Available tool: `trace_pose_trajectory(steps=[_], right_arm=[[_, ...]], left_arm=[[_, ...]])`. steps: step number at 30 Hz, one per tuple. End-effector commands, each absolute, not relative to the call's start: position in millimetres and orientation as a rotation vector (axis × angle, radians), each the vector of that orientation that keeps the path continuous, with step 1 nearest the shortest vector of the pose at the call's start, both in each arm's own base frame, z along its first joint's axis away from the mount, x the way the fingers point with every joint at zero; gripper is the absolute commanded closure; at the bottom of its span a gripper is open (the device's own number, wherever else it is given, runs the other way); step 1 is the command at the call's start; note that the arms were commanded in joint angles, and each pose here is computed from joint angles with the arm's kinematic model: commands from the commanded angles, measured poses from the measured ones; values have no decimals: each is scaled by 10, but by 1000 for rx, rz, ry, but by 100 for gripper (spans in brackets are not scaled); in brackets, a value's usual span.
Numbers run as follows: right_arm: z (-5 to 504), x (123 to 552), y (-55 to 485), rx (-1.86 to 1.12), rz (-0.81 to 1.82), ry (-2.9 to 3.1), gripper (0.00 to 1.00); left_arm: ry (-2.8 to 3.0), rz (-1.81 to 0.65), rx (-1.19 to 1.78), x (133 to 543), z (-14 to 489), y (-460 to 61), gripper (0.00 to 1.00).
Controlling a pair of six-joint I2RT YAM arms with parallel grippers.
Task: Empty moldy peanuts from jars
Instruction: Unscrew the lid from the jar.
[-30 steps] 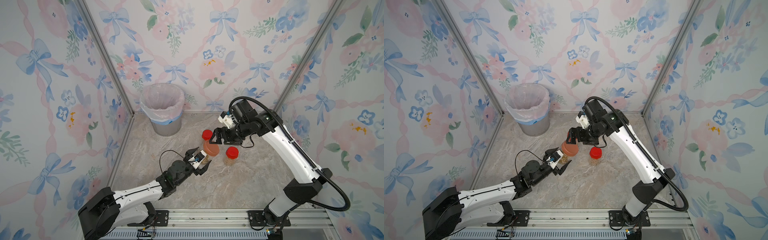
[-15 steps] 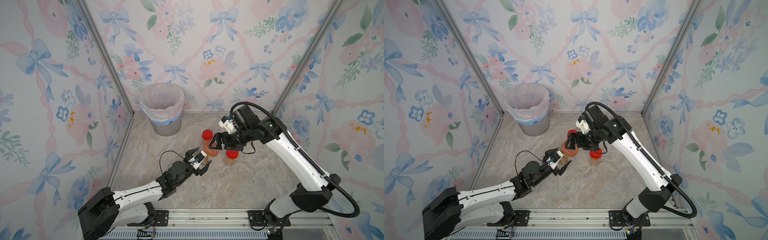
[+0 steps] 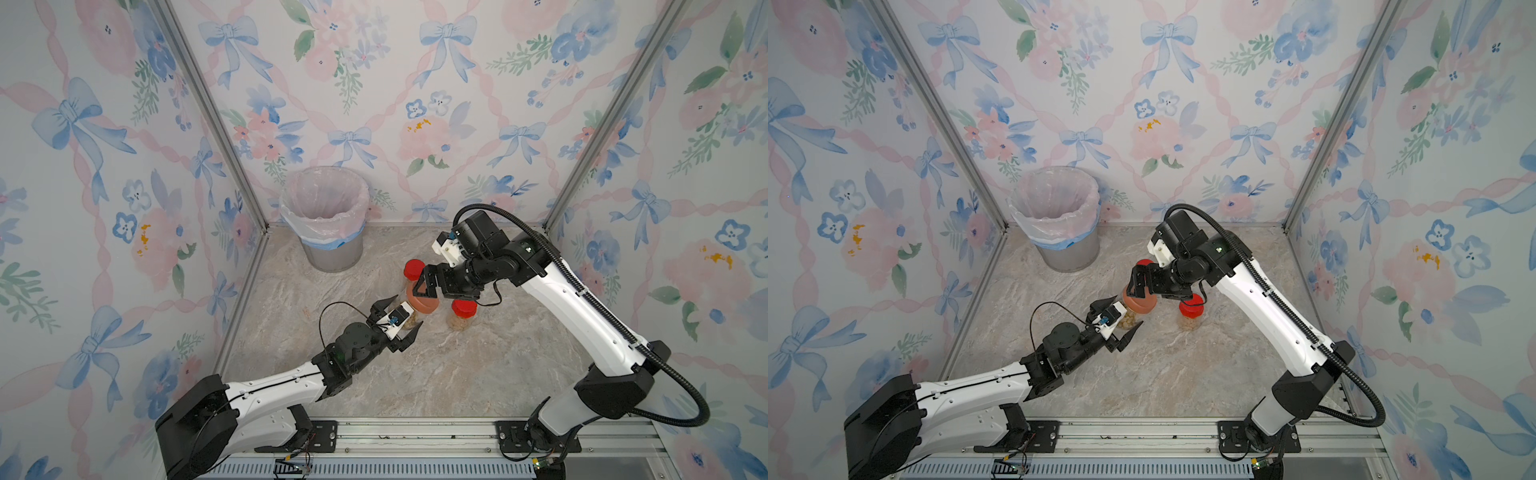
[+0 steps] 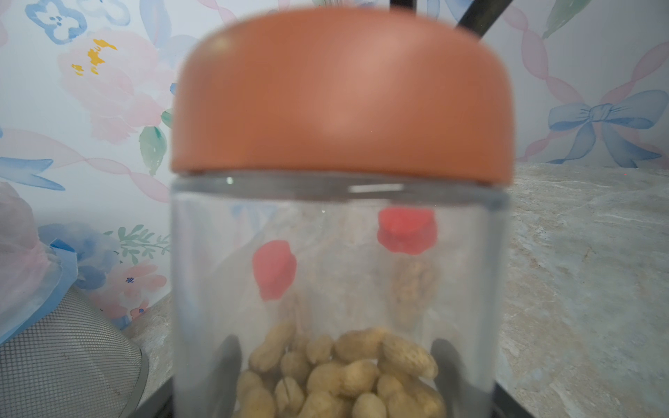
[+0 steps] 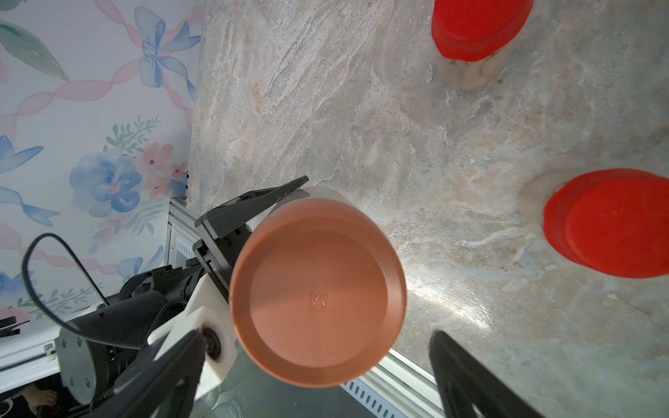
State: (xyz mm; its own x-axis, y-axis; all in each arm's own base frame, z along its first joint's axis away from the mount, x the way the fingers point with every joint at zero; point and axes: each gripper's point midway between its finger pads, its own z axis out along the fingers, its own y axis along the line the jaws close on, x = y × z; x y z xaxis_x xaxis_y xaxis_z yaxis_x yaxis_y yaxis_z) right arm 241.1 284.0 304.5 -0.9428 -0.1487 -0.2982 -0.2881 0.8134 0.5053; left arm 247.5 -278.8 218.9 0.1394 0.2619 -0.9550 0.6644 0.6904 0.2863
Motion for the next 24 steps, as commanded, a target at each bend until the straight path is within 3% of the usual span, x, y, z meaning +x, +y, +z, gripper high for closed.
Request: trace_pose_trajectory(steps=[1, 13, 24], right_arm=[[2965, 2451, 2914, -348, 811, 2765, 1], [2876, 2409, 2989, -417, 765, 2795, 7], [2831, 2329, 3006, -668, 712, 2748, 25]], left_arm=[[1337, -386, 730, 2459, 2586, -2790, 71], [1340, -367, 723, 2485, 2589, -2770, 71], [1295, -445, 732, 2378, 2731, -2810, 72]])
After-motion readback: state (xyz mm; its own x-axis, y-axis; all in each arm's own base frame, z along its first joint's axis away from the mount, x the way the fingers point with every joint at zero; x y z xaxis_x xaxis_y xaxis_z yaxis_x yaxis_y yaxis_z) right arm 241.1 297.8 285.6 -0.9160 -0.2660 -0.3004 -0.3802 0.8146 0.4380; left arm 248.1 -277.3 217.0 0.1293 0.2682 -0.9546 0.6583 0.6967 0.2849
